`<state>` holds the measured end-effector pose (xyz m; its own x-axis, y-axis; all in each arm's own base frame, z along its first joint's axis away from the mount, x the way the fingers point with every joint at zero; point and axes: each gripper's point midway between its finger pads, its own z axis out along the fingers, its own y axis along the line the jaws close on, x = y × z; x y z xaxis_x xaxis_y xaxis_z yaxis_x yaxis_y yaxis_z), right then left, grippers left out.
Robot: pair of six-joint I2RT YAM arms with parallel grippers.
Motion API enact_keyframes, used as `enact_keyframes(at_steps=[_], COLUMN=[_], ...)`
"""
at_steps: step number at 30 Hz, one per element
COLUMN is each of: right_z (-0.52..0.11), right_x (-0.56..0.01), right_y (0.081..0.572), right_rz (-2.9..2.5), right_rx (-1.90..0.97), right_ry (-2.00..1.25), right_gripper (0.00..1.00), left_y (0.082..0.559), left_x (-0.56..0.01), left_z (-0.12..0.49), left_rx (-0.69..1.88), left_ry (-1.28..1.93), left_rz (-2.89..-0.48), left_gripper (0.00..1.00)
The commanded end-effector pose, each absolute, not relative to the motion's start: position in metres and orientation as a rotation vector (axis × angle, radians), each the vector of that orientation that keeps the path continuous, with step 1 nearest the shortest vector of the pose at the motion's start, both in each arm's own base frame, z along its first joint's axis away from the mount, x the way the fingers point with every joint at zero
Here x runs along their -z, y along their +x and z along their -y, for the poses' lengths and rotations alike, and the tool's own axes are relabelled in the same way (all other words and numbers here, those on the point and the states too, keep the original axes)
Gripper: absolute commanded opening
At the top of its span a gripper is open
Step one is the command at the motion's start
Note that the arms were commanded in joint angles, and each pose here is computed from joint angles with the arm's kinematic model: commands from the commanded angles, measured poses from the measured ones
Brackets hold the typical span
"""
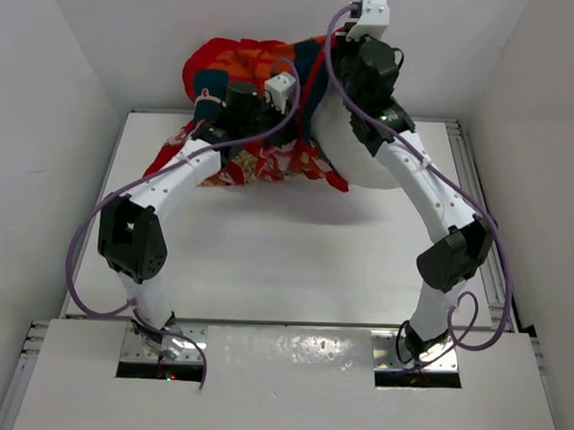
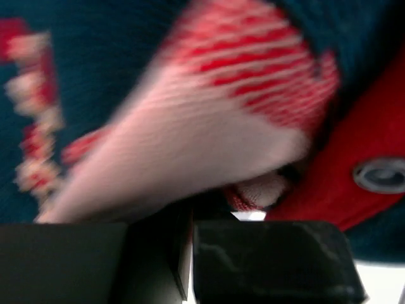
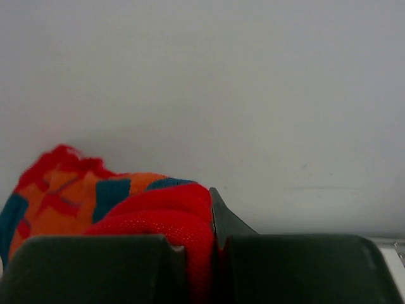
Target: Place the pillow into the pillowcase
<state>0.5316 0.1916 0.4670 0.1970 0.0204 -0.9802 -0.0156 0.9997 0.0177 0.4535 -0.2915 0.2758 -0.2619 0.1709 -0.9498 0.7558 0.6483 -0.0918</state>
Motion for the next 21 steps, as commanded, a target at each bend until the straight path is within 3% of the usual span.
enact_keyframes(at_steps=[1, 9, 12, 13, 16, 18, 21], right_z=[-0.124, -0.099, -0.129, -0.146, -0.169, -0.195, -0.216], right_x=[-0.516, -0.44, -0.387, -0.345, -0.275, -0.257, -0.206], right_y=[0.515, 0.526, 0.507, 0.498, 0.473, 0.457, 0.43], right_rz=[-1.361, -1.648, -1.781, -1.879, -2.04, -2.077, -2.185], right_rx=[-0.127, -0.156, -0.244, -0.313, -0.49, -0.67, -0.788], right_ry=[0.132, 0.076, 0.01, -0.028, 0.04, 0.083, 0.143], right_gripper=[0.0, 0.0, 0.0, 0.0, 0.0, 0.0, 0.0], left_y=[0.486, 0.541, 0.546, 0.539, 0.517, 0.501, 0.466], left_x=[-0.386, -0.507, -0.49, -0.471, -0.396, -0.351, -0.297], left_z=[0.238, 0.106, 0.1, 0.11, 0.126, 0.118, 0.111], left_rx=[0.661, 0.177, 0.036, 0.005, 0.072, 0.107, 0.191], left_ry=[0.66, 0.561, 0.737, 0.84, 1.047, 1.096, 1.237], left_rz=[-1.537, -1.311, -1.293, -1.32, -1.439, -1.563, -1.674], left_gripper=[0.0, 0.0, 0.0, 0.0, 0.36, 0.61, 0.65])
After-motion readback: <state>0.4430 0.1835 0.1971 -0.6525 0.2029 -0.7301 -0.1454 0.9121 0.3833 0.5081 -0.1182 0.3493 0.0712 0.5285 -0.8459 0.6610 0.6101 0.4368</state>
